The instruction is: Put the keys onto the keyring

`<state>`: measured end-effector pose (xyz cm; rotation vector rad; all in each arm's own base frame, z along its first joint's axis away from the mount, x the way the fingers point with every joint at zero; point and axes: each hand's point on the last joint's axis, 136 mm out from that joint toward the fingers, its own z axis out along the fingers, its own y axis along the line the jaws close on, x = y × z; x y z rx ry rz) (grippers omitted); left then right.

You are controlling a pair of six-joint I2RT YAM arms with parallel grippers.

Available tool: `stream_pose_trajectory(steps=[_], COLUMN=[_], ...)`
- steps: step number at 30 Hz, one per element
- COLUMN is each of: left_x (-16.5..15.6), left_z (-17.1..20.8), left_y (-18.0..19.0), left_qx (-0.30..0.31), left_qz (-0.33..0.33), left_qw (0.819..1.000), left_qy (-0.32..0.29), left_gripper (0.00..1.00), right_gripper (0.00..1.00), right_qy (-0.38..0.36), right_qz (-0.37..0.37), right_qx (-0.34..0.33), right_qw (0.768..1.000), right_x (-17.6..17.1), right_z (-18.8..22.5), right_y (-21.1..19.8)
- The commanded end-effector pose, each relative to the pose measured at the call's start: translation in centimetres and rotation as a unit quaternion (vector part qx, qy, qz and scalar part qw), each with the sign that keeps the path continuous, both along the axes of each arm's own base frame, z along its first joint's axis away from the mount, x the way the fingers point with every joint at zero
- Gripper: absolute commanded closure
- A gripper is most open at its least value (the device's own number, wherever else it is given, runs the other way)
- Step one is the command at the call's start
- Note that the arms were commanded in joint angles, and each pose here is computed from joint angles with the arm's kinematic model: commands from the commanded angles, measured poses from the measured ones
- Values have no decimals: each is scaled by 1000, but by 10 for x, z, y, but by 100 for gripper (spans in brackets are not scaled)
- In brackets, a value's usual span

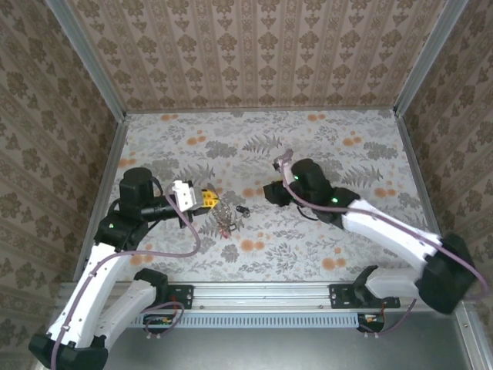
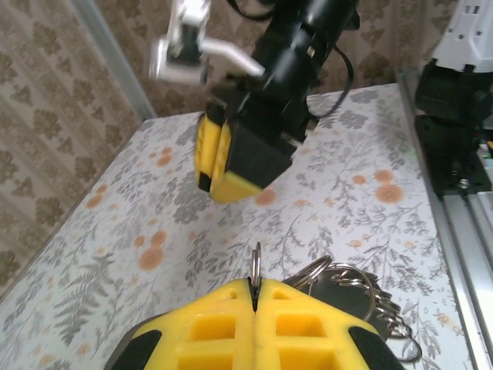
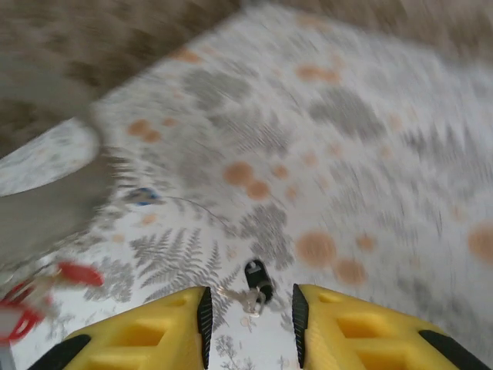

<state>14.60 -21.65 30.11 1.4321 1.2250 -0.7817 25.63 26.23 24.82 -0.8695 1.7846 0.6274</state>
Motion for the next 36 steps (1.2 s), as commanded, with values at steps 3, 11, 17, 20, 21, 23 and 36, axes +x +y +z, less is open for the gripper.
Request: stream_pose_trajectory(steps=[3,11,17,20,21,23,36], left_x=[-29,-36,-32,-30,-29,-30,-29], left_z=[21,25,25,24,23,22,12], left_y=[-15,-45,-60,-64,-65,-67,-75], left_qx=[-35,-46,-59,-63,-64,-64,-59], left_qz=[-117,-193,-193,-187,-185,-185,-177], left_qw=[992,978,977,978,979,979,982], left_qy=[-42,-60,-65,-61,-59,-58,-35], left_gripper=[100,100,100,100,100,100,100], right_gripper=[63,65,61,60,62,64,71], right_qy=[-203,-193,-190,-187,-188,-188,-221], right_qz=[229,326,312,291,284,268,204], right_qx=[-22,-2,-2,1,-2,-5,14], right_qw=[952,925,931,938,940,945,954], right_x=[-56,-91,-100,-103,-104,-103,-85], right_z=[39,69,63,56,53,48,47], right_y=[30,44,39,32,30,27,36])
